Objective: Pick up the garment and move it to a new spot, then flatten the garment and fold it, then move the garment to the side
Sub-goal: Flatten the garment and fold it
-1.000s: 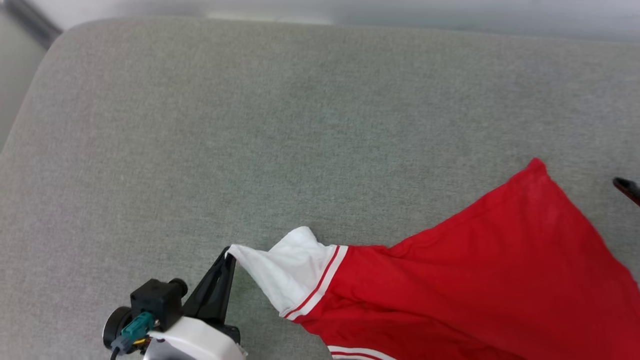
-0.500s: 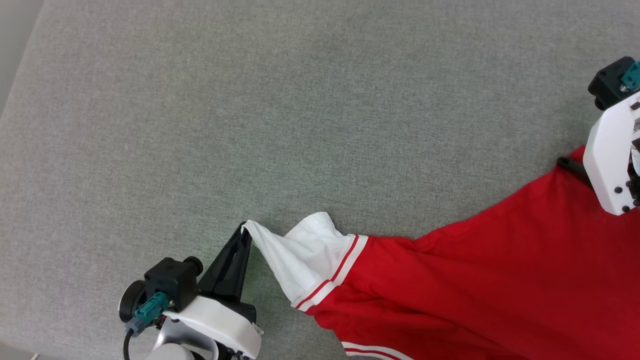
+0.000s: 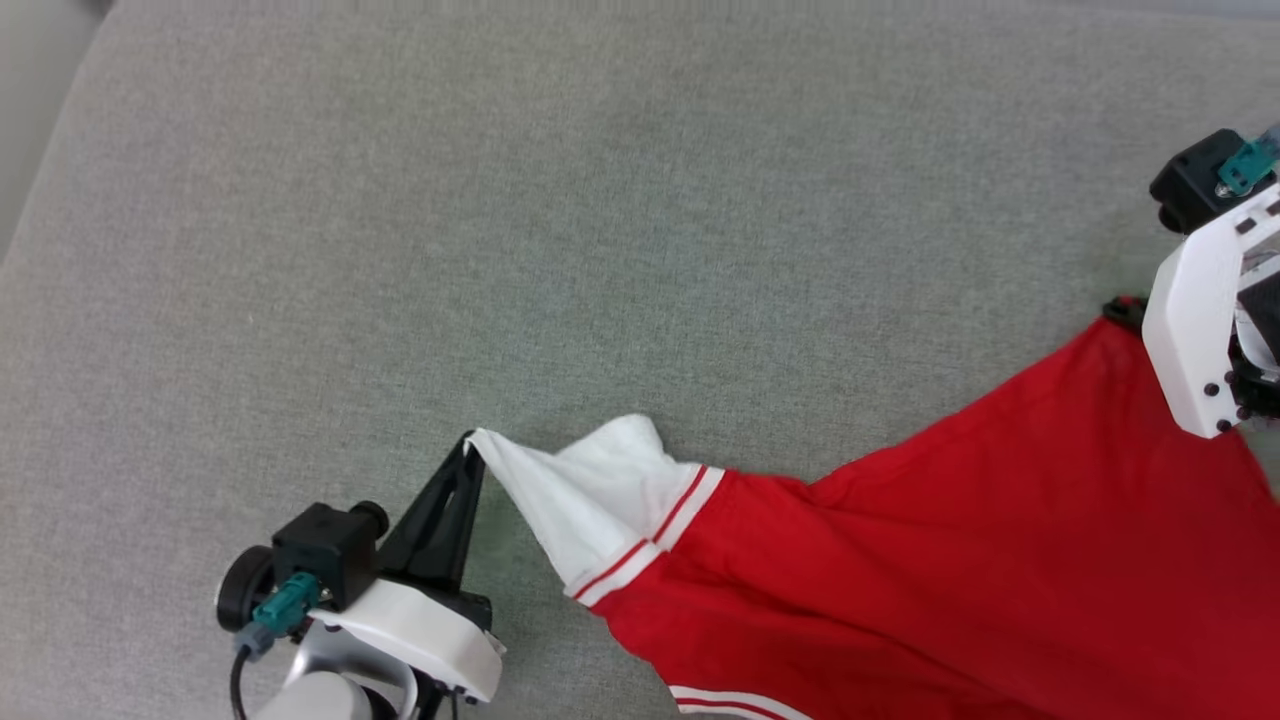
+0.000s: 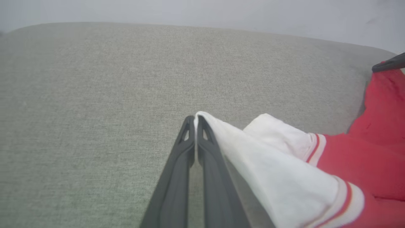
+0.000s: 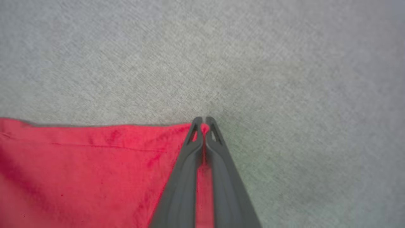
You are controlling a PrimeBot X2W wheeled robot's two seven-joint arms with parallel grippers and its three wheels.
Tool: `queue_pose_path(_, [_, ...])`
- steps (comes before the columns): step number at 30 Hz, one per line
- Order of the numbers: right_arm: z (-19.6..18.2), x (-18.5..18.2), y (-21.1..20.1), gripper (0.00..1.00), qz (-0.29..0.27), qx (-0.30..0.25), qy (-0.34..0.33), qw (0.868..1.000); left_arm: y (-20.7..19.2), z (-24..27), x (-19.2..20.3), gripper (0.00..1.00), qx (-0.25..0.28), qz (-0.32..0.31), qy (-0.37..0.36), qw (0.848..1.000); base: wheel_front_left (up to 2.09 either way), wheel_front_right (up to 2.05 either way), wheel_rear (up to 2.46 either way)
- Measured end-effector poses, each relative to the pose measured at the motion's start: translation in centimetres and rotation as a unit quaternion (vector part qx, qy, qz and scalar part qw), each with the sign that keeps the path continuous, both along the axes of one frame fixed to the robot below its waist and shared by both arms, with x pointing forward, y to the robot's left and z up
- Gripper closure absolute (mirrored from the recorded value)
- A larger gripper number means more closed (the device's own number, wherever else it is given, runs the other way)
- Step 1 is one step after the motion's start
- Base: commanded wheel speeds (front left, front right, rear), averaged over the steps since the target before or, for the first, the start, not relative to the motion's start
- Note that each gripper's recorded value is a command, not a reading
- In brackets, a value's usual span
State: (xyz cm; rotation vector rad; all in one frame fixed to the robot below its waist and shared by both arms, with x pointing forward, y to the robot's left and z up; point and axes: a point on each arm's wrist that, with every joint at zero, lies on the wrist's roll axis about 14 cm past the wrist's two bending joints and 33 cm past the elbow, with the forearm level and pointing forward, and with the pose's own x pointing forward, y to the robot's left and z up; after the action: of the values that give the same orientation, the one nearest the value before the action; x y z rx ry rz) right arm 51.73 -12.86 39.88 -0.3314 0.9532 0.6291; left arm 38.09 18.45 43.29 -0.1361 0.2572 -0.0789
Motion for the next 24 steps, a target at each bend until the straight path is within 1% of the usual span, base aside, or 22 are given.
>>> queue_pose_path(4, [4.5,1.0,0.0,1.00,-0.002,0.031,-0.075,0.997,0.3,3.3,1.1,1.00,0.007,-0.009,-0.051,0.999,0.00,0.00,0.00])
queue_pose_path(8, [8.5,0.9,0.0,1.00,-0.007,0.071,-0.130,0.989,-0.3,7.6,3.1,1.00,0.019,-0.035,-0.115,0.993,0.00,0.00,0.00])
queue_pose_path(9, [9.6,0.9,0.0,1.00,-0.006,0.077,-0.148,0.986,-0.6,8.9,3.7,1.00,0.019,-0.042,-0.132,0.990,0.00,0.00,0.00])
queue_pose_path(10, [9.6,0.9,0.0,1.00,-0.006,0.077,-0.148,0.986,-0.6,8.9,3.7,1.00,0.019,-0.042,-0.132,0.990,0.00,0.00,0.00])
queue_pose_path(11, [10.8,1.1,-0.3,1.00,-0.008,0.082,-0.167,0.983,-1.1,10.3,4.4,1.00,0.018,-0.050,-0.151,0.987,0.00,0.00,0.00])
queue_pose_path(12, [13.2,1.5,-0.8,1.00,-0.012,0.091,-0.204,0.975,-1.9,13.1,5.8,1.00,0.016,-0.065,-0.188,0.980,0.00,0.00,0.00])
queue_pose_path(14, [15.3,1.9,-1.2,1.00,-0.016,0.102,-0.241,0.965,-2.7,16.0,7.2,1.00,0.013,-0.079,-0.225,0.971,0.00,0.00,0.00])
queue_pose_path(16, [17.6,2.7,-1.6,1.00,-0.023,0.112,-0.282,0.953,-3.4,18.7,8.6,1.00,0.018,-0.093,-0.257,0.962,0.00,0.00,0.00])
queue_pose_path(22, [22.1,5.8,-3.0,1.00,-0.047,0.126,-0.374,0.918,-5.0,25.3,12.8,1.00,0.032,-0.126,-0.329,0.935,0.00,0.00,0.00])
queue_pose_path(24, [24.0,7.0,-3.4,1.00,-0.058,0.133,-0.409,0.901,-5.5,27.0,14.2,1.00,0.034,-0.134,-0.345,0.929,0.00,0.00,0.00])
